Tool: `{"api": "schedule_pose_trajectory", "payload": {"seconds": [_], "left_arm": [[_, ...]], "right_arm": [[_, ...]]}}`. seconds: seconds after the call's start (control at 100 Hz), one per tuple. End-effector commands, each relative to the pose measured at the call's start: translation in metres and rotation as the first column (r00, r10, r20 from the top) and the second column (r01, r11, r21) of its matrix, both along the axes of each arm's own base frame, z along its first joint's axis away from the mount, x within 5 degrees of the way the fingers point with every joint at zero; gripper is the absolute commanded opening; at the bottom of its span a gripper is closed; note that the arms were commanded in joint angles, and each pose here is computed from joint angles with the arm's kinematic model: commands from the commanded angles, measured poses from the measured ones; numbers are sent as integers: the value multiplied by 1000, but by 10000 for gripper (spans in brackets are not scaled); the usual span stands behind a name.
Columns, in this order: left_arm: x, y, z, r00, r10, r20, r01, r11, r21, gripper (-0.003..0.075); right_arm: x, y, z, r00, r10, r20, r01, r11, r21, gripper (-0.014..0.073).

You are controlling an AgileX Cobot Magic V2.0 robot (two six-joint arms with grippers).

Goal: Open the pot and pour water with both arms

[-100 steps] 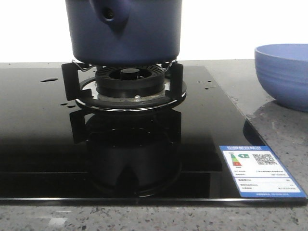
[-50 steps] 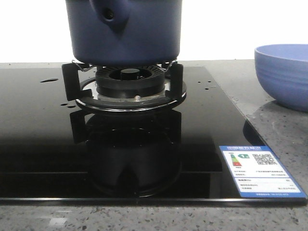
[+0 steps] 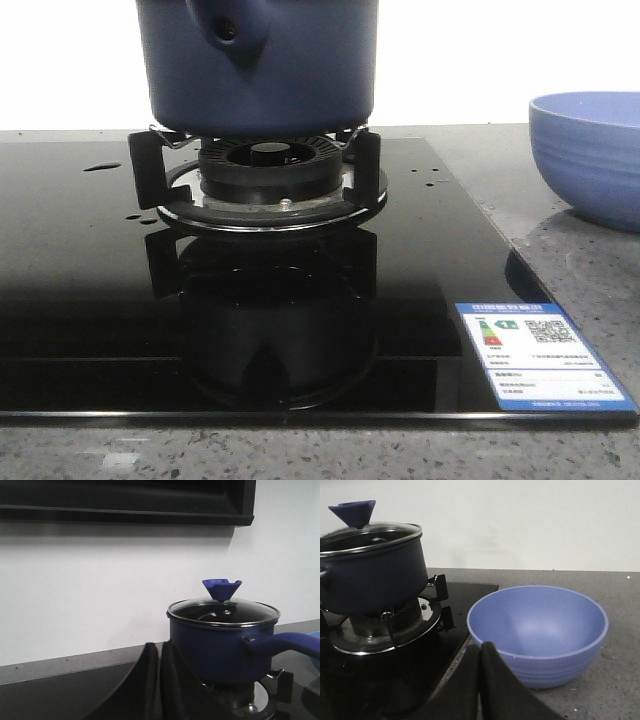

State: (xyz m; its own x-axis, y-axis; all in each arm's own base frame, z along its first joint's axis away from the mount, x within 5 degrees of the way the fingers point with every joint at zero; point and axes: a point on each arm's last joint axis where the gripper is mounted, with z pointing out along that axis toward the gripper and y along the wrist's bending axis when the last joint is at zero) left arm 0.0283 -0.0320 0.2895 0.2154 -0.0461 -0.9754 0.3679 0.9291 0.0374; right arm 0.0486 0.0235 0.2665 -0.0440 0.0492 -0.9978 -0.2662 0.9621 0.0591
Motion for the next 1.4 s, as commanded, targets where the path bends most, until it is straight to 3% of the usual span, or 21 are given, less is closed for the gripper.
{"api": "schedule_pose_trajectory", "payload": {"seconds": [0.0, 0.24, 0.37, 0.51, 0.85, 1.39], "left_arm": [[-1, 1, 9, 1000, 1, 19, 0, 999, -40, -19], [0, 4, 8, 999, 44, 14, -44, 999, 1, -19], [8, 20, -1, 978, 195, -76, -204, 971, -126, -19], [17, 29, -22, 951, 292, -99, -303, 944, -128, -19], [27, 30, -90, 925, 299, -234, -330, 938, -107, -19], [27, 30, -92, 922, 308, -236, -331, 941, -64, -19]], "right_arm": [[0, -3, 13, 997, -37, 63, 36, 999, 25, -46], [0, -3, 13, 997, -37, 63, 36, 999, 25, -46], [0, -3, 13, 997, -37, 63, 36, 999, 25, -46], [0, -3, 13, 997, -37, 63, 36, 999, 25, -45], [1, -3, 13, 997, -37, 61, 36, 999, 25, -45], [1, -3, 13, 997, -39, 62, 37, 999, 25, -45]]}}
